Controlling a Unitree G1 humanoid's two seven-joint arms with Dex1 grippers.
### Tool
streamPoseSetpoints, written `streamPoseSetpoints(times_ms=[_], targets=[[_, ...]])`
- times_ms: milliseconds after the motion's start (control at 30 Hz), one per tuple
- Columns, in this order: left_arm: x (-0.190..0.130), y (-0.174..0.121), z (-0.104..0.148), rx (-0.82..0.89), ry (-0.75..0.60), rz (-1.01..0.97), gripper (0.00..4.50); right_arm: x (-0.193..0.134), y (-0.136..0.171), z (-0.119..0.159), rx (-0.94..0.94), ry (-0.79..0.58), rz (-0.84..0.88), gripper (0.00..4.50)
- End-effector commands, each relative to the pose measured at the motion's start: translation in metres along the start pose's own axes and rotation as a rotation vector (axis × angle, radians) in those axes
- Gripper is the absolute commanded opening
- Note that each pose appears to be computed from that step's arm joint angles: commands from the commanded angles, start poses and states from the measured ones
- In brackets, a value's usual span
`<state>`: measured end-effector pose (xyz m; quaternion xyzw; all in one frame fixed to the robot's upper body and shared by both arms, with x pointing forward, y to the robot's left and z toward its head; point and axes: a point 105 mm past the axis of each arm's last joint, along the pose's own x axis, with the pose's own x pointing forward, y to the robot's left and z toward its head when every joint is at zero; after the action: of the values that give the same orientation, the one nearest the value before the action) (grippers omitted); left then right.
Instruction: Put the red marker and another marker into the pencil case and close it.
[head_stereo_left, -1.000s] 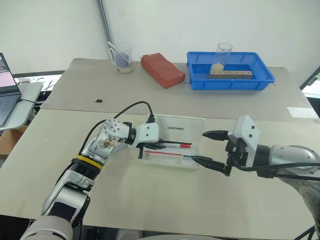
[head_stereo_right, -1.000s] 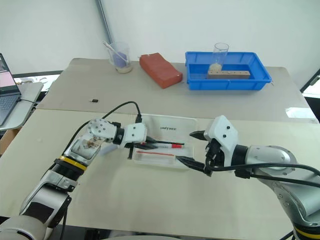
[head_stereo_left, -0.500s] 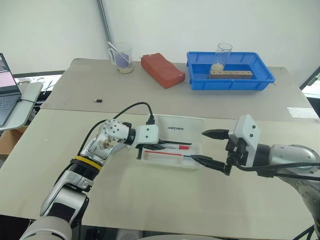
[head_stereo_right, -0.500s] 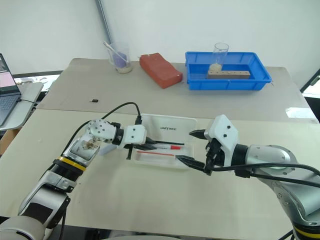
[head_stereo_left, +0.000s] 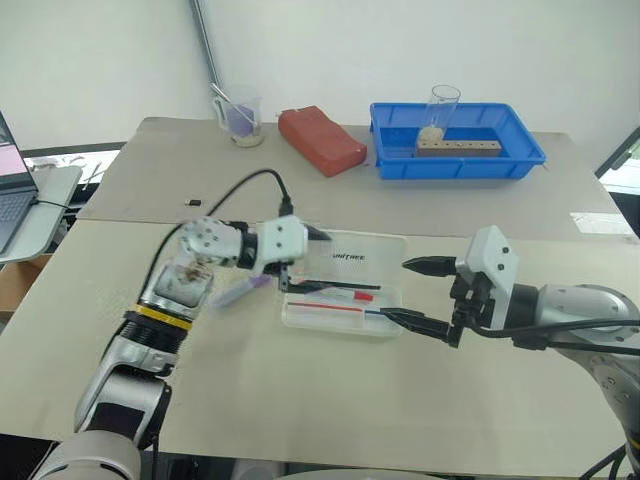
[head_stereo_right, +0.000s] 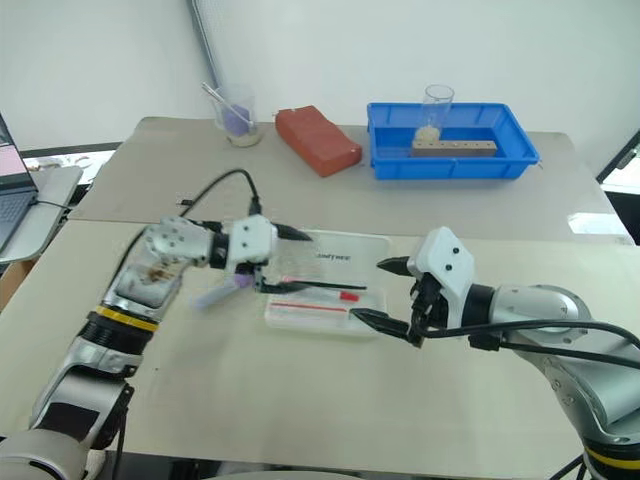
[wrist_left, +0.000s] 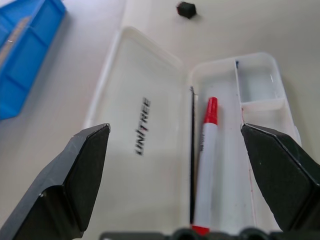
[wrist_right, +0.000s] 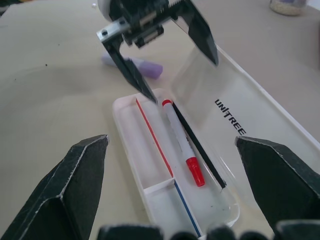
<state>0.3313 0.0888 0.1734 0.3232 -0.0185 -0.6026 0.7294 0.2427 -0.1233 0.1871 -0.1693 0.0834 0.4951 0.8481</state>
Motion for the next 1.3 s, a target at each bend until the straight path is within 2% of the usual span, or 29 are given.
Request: streamPoseSetpoints(times_ms=[33,167,267,400,600,700,733,867,900,1000,1133,1200,1300], targets=[[-0.029,0.011,0.008,-0.052,0.007,0.089,4.47,0.005,0.001,0.012,-0.045,-0.047,0.039,4.50],[-0.076,0.006,-0.026,-0.226,0.119,0.253,4.47,0.020,0.011,0.030,-0.058,-0.107,0.133,4.50],[-0.091,-0.009,-0.051,-0.325,0.190,0.323,4.47,0.025,0.013,0.037,-0.073,-0.121,0.171,4.50],[-0.088,-0.029,-0.080,-0.403,0.245,0.366,4.47,0.030,0.017,0.041,-0.086,-0.129,0.209,4.50],[-0.067,-0.040,-0.111,-0.464,0.262,0.407,4.47,0.034,0.020,0.040,-0.095,-0.123,0.237,4.50],[-0.063,-0.043,-0.120,-0.470,0.273,0.398,3.72,0.032,0.020,0.039,-0.095,-0.119,0.234,4.50],[-0.063,-0.044,-0.122,-0.471,0.277,0.390,3.17,0.031,0.020,0.039,-0.096,-0.116,0.232,4.50],[-0.065,-0.043,-0.124,-0.471,0.278,0.367,1.19,0.028,0.017,0.039,-0.094,-0.112,0.215,4.50],[-0.066,-0.043,-0.124,-0.466,0.281,0.365,0.91,0.028,0.017,0.039,-0.094,-0.112,0.211,4.50],[-0.073,-0.035,-0.119,-0.442,0.274,0.367,0.96,0.026,0.017,0.040,-0.094,-0.116,0.202,4.50],[-0.081,-0.015,-0.098,-0.347,0.250,0.358,0.96,0.023,0.017,0.040,-0.091,-0.120,0.182,4.50],[-0.083,-0.005,-0.080,-0.290,0.218,0.324,0.96,0.019,0.017,0.033,-0.085,-0.098,0.172,4.50],[-0.070,0.009,-0.037,-0.153,0.152,0.202,0.96,0.008,0.017,0.014,-0.081,-0.024,0.144,4.50]])
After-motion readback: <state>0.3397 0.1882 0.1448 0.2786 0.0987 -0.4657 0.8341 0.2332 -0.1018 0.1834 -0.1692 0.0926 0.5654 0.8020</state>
